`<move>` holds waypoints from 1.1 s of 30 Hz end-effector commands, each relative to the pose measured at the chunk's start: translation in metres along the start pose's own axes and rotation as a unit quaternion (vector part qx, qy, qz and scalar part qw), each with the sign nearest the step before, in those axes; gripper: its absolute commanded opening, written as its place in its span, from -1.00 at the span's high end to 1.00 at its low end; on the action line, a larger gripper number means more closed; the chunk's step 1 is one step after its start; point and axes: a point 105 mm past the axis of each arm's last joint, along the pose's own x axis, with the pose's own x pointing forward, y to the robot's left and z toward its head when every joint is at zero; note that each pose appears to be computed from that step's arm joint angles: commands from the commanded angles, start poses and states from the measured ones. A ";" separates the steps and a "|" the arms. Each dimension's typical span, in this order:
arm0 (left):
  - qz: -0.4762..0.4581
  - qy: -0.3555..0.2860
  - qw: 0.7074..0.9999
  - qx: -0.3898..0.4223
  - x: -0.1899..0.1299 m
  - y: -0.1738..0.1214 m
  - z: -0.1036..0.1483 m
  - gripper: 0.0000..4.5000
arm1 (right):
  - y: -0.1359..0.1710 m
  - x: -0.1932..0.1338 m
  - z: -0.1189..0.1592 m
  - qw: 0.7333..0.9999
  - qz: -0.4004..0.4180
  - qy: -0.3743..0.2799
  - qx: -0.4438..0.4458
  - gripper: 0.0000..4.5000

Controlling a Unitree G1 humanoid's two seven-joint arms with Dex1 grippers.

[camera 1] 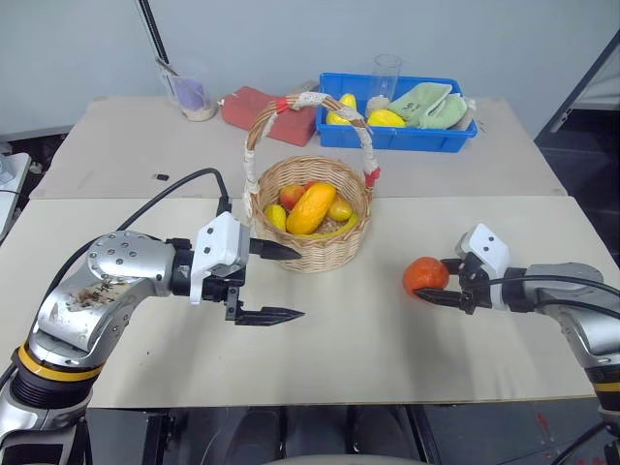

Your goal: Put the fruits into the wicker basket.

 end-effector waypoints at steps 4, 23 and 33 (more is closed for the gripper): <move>0.081 -0.006 0.997 -0.021 -0.037 0.001 -0.003 -1.00 | 0.042 -0.013 0.109 0.981 0.066 -0.162 -0.084 -0.36; 0.165 -0.079 0.983 -0.032 -0.043 0.013 0.018 -1.00 | 0.034 0.050 0.198 0.954 -0.004 -0.286 -0.089 -0.97; 0.160 -0.089 0.983 -0.033 -0.039 0.017 0.020 -1.00 | 0.029 0.007 0.160 0.959 -0.033 -0.274 -0.069 -0.97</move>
